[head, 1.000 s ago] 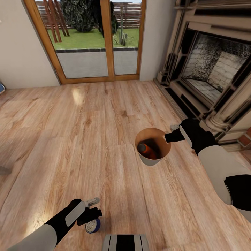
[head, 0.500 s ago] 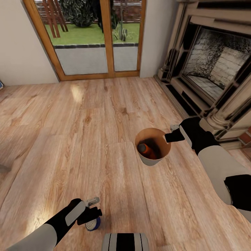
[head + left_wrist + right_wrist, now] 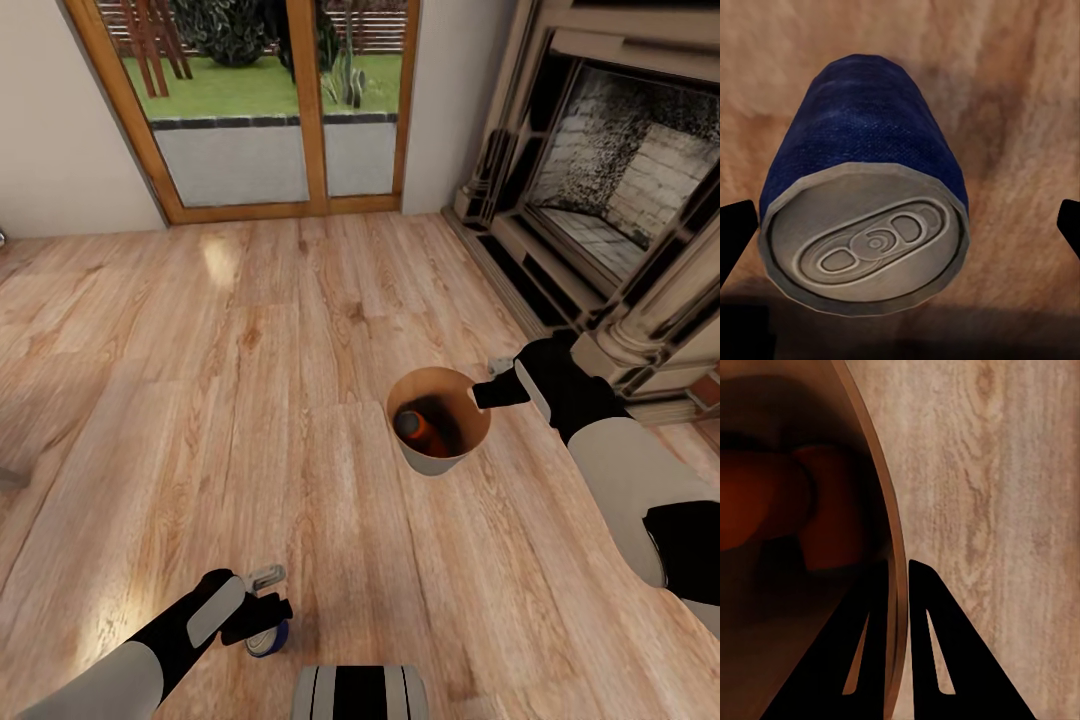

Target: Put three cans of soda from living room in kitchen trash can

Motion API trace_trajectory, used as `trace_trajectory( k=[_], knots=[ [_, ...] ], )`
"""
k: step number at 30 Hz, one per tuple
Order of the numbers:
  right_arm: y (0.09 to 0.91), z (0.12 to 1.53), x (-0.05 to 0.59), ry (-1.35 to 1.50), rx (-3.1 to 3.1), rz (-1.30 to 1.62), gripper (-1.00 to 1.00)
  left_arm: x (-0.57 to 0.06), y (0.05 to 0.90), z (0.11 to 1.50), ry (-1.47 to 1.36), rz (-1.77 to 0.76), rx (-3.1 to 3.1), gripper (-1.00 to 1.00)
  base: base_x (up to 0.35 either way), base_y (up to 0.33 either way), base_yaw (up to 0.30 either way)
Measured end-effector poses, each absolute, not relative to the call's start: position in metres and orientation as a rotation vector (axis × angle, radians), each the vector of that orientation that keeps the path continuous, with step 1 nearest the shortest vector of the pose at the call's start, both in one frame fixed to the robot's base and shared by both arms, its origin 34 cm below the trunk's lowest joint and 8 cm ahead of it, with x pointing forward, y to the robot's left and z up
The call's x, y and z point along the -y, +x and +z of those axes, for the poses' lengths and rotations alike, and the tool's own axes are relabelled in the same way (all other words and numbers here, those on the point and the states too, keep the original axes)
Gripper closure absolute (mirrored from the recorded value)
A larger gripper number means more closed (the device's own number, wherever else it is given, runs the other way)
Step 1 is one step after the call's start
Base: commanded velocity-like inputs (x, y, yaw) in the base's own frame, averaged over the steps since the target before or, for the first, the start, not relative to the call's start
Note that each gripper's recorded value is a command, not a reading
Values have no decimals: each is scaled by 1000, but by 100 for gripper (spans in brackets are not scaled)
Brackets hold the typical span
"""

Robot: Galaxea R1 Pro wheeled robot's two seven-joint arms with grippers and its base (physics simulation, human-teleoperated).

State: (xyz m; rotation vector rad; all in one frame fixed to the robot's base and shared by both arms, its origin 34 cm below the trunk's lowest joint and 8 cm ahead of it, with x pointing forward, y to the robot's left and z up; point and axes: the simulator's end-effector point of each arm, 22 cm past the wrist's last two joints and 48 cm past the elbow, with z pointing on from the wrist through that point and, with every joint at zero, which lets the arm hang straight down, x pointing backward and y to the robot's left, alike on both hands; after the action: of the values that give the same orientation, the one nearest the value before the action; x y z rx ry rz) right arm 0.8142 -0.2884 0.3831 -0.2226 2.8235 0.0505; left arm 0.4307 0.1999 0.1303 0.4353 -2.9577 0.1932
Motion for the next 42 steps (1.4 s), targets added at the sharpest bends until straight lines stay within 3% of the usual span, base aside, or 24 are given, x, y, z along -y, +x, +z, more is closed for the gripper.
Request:
trace_trajectory(
  k=[5, 6, 42],
  knots=[
    [814, 383, 290, -224, -2824, 43, 100, -200, 431, 130, 437, 192, 2958, -100, 0, 0, 0],
    [814, 383, 290, -225, -2824, 42, 100, -201, 431, 130, 438, 192, 2958, 100, 0, 0, 0],
    [815, 447, 292, -243, -2754, 7, 100, -177, 492, 186, 404, 323, 3102, 100, 0, 0, 0]
  ],
)
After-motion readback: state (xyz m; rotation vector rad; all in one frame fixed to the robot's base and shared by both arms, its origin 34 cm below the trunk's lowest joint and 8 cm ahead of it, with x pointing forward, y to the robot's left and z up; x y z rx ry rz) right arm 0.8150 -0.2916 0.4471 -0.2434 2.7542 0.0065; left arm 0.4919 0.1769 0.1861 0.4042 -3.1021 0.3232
